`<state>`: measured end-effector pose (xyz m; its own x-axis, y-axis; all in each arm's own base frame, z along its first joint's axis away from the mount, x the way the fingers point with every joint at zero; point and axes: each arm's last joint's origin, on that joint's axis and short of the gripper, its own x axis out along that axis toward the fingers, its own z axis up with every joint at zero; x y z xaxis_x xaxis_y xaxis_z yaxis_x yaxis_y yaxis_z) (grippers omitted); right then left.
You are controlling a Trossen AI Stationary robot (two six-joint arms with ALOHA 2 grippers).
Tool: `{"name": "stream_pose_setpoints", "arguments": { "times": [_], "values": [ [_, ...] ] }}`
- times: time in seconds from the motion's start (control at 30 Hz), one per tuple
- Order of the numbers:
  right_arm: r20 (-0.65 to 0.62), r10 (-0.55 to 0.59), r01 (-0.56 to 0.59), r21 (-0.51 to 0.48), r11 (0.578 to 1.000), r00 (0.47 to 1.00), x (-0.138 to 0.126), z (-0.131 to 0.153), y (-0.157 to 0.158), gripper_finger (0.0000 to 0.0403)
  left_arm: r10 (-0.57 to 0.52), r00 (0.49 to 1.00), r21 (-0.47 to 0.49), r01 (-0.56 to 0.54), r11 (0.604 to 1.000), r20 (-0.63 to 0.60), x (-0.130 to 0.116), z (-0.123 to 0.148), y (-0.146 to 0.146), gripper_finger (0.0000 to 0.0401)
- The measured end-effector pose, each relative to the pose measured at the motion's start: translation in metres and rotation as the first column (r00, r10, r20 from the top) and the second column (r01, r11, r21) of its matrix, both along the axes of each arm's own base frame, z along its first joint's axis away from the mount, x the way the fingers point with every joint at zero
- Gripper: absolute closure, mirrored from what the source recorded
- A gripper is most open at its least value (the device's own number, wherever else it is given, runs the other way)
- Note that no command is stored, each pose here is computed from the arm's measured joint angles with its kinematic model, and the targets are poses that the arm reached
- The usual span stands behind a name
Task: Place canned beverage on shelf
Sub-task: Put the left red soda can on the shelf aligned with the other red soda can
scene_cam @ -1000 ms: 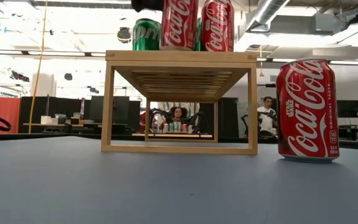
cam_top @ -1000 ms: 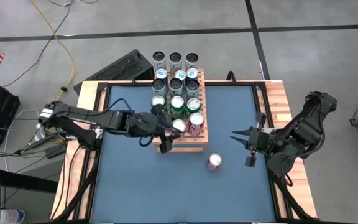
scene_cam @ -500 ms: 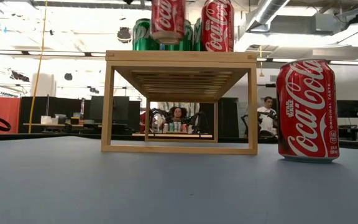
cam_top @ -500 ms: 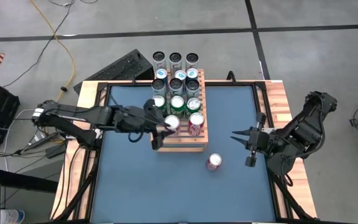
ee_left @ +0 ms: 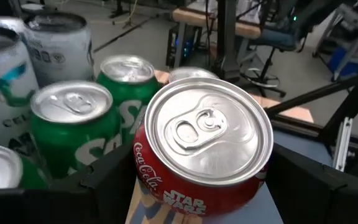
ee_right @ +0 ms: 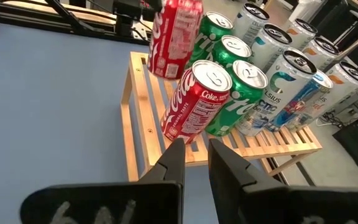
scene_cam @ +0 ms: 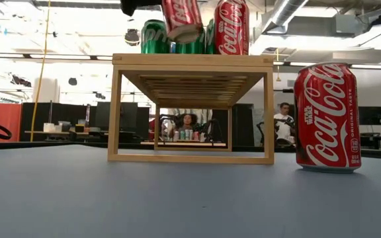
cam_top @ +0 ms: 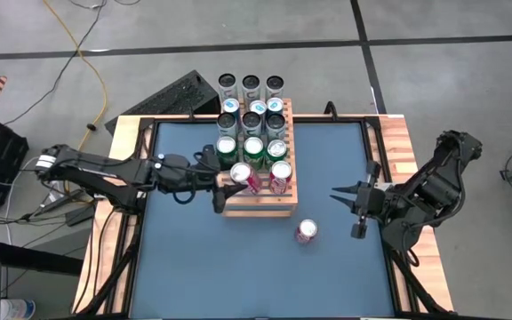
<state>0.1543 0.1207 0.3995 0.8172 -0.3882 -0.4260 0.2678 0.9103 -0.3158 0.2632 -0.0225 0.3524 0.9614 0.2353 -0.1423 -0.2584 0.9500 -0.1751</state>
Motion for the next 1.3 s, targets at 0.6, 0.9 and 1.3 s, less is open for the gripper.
{"name": "stream_pose_setpoints", "arguments": {
  "times": [0.6,0.9,1.3],
  "values": [
    [-0.008,0.0,0.0,-0.009,1.0,1.0,0.0,0.0,-0.001,0.034,0.033,0.981,0.044,-0.025,0.999,-0.191,0.024,0.0,0.002,0.0113],
    [-0.008,0.0,0.0,-0.01,1.0,1.0,0.0,0.0,-0.001,0.034,-0.006,0.982,-0.015,0.003,1.0,-0.188,0.026,-0.005,0.012,0.0113],
    [-0.009,0.0,0.0,-0.01,1.0,1.0,-0.001,-0.001,-0.001,0.034,-0.013,0.977,-0.022,0.008,1.0,-0.212,0.036,-0.014,0.019,0.0113]
  ]
}}
